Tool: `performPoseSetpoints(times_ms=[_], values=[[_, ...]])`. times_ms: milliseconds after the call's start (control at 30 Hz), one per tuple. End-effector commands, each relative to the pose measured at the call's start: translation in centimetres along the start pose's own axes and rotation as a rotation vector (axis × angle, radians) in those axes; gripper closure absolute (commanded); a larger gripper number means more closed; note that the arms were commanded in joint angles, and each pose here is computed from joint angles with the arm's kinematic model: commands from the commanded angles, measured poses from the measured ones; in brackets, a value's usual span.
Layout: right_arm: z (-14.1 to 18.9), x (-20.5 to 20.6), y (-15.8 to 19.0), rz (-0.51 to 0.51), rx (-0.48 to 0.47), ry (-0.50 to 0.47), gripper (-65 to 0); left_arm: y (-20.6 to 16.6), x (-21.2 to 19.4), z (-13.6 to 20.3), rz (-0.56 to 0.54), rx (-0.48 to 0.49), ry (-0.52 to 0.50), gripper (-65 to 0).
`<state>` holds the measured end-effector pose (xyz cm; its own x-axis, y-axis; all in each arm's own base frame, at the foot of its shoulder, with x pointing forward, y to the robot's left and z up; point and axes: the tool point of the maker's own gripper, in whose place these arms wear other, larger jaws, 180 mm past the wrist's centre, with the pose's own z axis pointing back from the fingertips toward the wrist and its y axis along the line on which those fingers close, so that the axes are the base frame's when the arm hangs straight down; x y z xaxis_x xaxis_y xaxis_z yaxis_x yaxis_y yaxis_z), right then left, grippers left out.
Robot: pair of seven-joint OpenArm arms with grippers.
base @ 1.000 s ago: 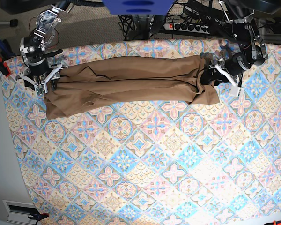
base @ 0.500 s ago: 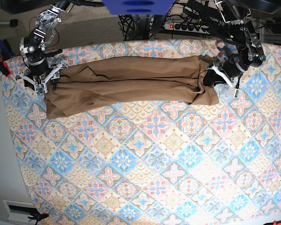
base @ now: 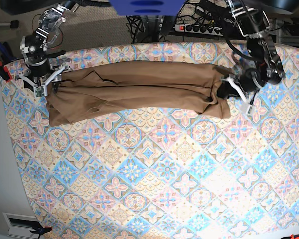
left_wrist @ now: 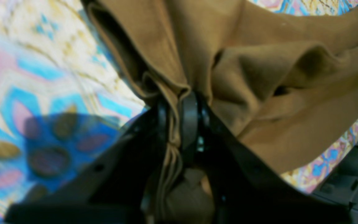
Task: Layout the t-shirt on the table in an organized manner, then fold the t-shirt properly
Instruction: 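Release with the left gripper and regrasp the folded shirt end, then fold the shirt end with the left gripper toward the right gripper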
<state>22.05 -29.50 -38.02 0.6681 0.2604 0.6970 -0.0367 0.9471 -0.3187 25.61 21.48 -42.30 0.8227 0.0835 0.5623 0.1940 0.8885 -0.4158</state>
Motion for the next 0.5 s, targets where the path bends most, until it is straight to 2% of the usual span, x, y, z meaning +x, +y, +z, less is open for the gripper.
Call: performPoseSetpoints(times_ms=[0, 133, 200, 367, 467], values=[[0.4, 1.3, -1.3, 0.007, -0.035, -0.048, -33.0, 2.2, 1.2, 0.9, -0.015, 0.067, 0.0, 0.0], [0.4, 1.2, -1.5, 0.004, -0.04, -0.046, -33.0, 6.1, 2.1, 2.9, 0.046, 0.136, -0.02, 0.0], [0.4, 1.2, -1.5, 0.004, -0.04, -0.046, -33.0, 6.9, 2.5, 3.6, 0.039, 0.155, -0.023, 0.0], [0.4, 1.2, -1.5, 0.005, -0.039, -0.043, -33.0, 6.9, 3.0, 3.9, 0.019, 0.163, -0.022, 0.0], [0.4, 1.2, -1.5, 0.005, -0.039, -0.041, -33.0, 5.2, 5.2, 4.6, -0.079, 0.168, -0.062, 0.0]])
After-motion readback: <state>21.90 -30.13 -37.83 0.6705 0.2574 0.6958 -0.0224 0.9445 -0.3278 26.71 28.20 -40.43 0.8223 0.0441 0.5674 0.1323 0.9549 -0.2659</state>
